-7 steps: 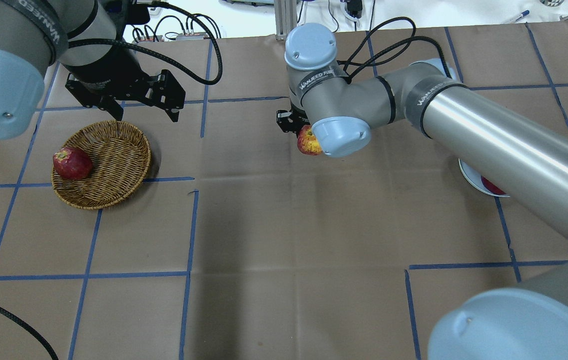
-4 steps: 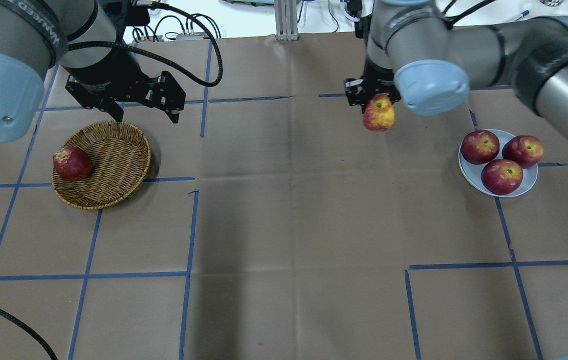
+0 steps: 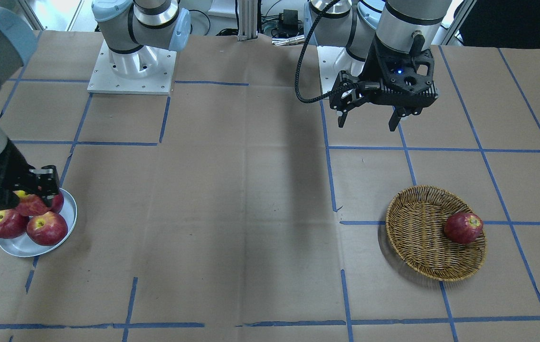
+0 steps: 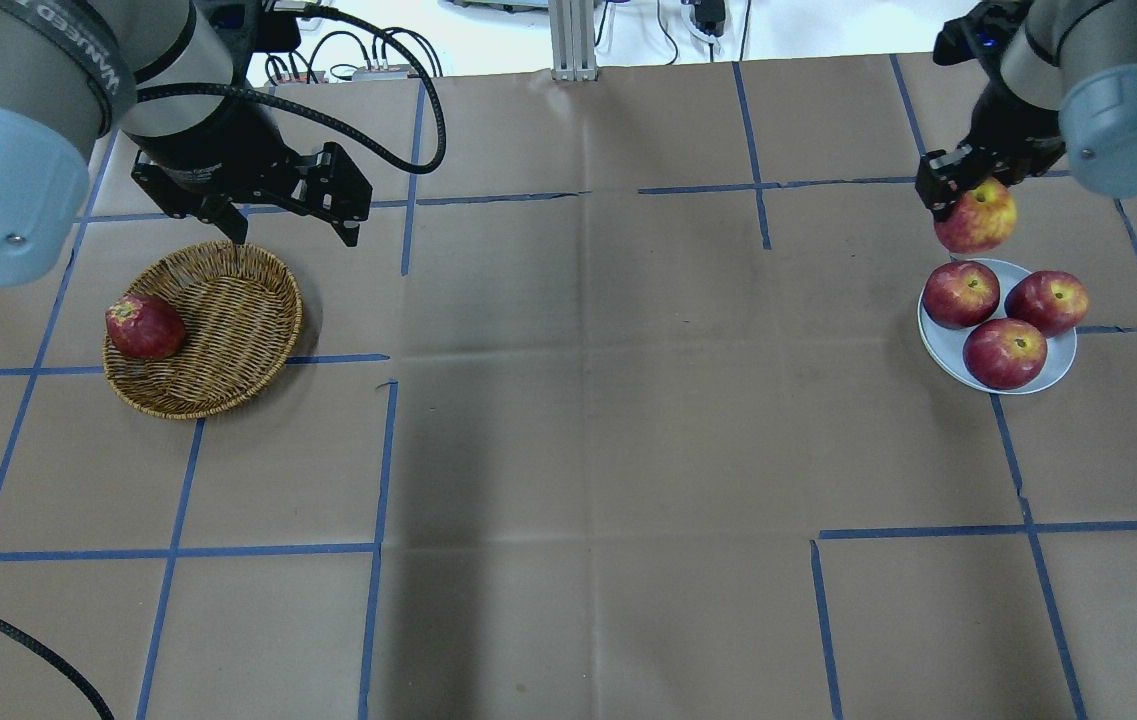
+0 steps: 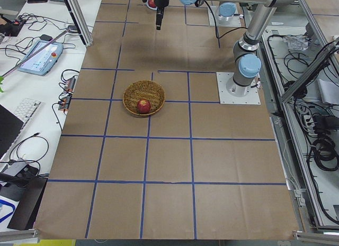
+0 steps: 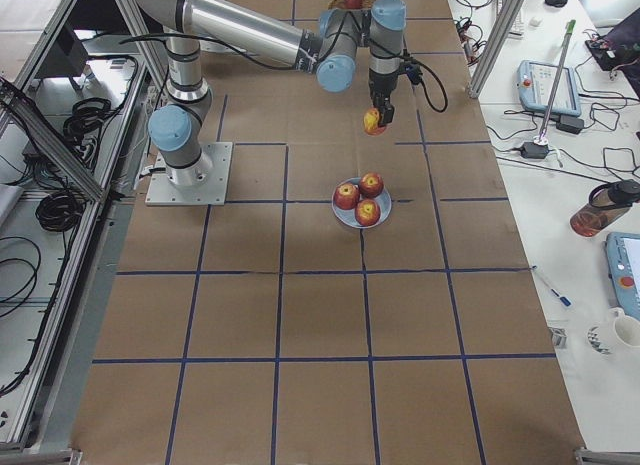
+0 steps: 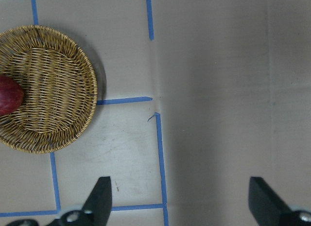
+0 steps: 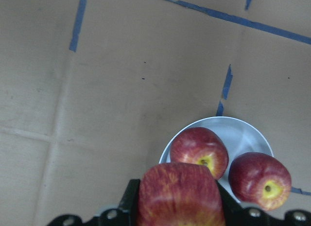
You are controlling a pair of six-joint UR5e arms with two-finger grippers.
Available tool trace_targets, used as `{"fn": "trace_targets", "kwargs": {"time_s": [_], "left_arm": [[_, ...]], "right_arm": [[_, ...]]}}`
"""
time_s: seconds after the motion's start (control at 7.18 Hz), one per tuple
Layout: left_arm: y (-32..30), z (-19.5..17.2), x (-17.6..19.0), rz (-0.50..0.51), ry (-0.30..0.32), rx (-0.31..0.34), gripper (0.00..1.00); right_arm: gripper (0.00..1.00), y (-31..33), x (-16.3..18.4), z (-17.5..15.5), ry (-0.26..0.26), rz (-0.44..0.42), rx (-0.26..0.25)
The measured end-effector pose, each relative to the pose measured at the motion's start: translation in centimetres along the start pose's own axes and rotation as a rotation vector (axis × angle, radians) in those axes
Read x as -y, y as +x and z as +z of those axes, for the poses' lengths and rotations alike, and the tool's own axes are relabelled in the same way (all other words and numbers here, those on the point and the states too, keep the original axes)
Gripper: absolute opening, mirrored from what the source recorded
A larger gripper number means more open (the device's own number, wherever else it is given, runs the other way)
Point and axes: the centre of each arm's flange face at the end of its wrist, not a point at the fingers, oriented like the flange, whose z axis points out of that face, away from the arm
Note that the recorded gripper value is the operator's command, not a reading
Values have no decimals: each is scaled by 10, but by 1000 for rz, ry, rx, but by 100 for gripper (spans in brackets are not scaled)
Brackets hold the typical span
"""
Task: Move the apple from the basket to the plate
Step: 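Lift the apple with the right gripper and carry it over the plate, then lower the apple onto the plate and open the right gripper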
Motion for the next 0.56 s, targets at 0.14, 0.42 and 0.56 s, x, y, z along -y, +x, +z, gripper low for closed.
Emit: {"fn": "trace_targets", "kwargs": {"time_s": [0.14,0.42,0.56], "left_arm": [[0,1,0,0,-1,0,99],[0,1,2,-1,-1,0,99],[0,2,3,-1,-2,0,99]], "right_arm": [[43,31,-10,12,-6,-11,19],[43,63,-19,48,-20,-17,50],[43,72,-22,65,-28,-15,61]]}}
